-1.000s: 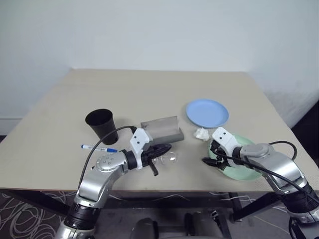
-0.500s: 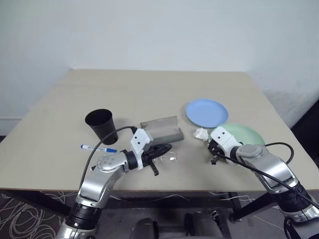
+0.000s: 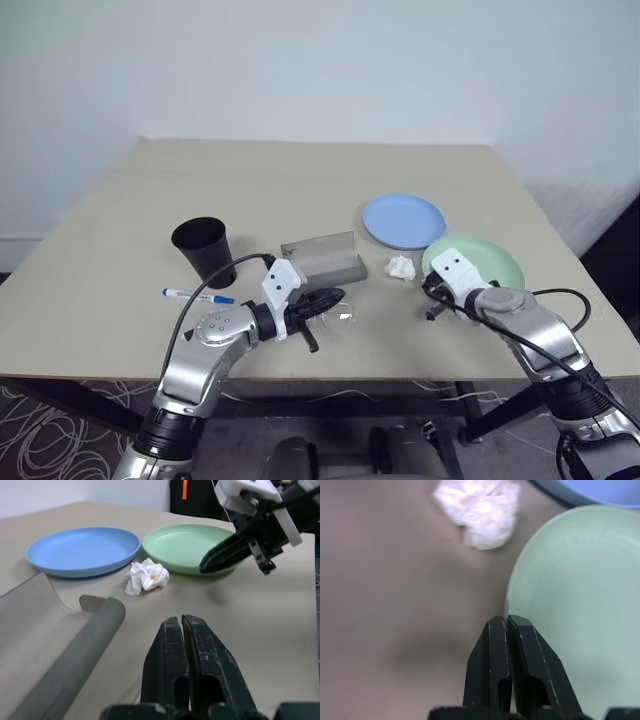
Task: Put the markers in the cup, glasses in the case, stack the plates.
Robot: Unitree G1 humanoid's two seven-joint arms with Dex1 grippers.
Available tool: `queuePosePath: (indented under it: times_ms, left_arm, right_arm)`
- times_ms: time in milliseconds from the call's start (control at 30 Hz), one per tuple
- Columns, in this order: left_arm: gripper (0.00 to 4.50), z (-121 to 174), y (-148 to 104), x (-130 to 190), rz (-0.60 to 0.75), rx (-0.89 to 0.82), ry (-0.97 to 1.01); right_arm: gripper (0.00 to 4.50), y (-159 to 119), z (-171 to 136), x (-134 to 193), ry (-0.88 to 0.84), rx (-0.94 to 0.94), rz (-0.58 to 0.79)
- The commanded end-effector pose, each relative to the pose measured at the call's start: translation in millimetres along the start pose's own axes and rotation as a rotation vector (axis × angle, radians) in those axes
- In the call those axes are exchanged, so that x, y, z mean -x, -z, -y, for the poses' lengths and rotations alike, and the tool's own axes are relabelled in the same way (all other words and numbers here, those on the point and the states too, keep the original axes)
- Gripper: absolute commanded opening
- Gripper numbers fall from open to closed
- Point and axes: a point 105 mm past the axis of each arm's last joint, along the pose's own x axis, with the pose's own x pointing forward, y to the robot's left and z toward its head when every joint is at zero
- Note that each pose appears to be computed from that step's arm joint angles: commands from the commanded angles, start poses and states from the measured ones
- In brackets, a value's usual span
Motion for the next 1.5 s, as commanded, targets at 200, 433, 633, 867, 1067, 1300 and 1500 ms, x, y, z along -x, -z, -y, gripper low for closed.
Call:
queuePosePath:
  times_ms: [200,433,633,867,1067,1300,1500]
  left_arm:
    - [0.00,-2,-15,-3,0.043,-0.055,0.008]
    - [0.00,-9,-21,-2,0.058,-0.062,-0.003]
    - [0.00,-14,-26,-2,0.066,-0.070,-0.009]
    - [0.00,-14,-27,-4,0.069,-0.076,-0.009]
    - [0.00,-14,-27,-1,0.069,-0.082,-0.021]
    - [0.00,-14,-28,1,0.069,-0.084,-0.028]
    - [0.00,-23,-29,9,0.052,-0.093,-0.046]
  right_arm:
    - [0.06,-20,42,3,0.204,-0.023,0.075]
    - [0.06,-65,47,-10,0.110,0.265,0.274]
    - [0.06,-102,43,-28,-0.017,0.425,0.405]
    - [0.06,-121,27,-50,-0.124,0.493,0.459]
    - [0.71,-131,30,-58,-0.101,0.494,0.474]
    - [2.01,-139,36,-50,-0.094,0.495,0.527]
    - [2.01,-133,40,-23,-0.330,0.323,0.576]
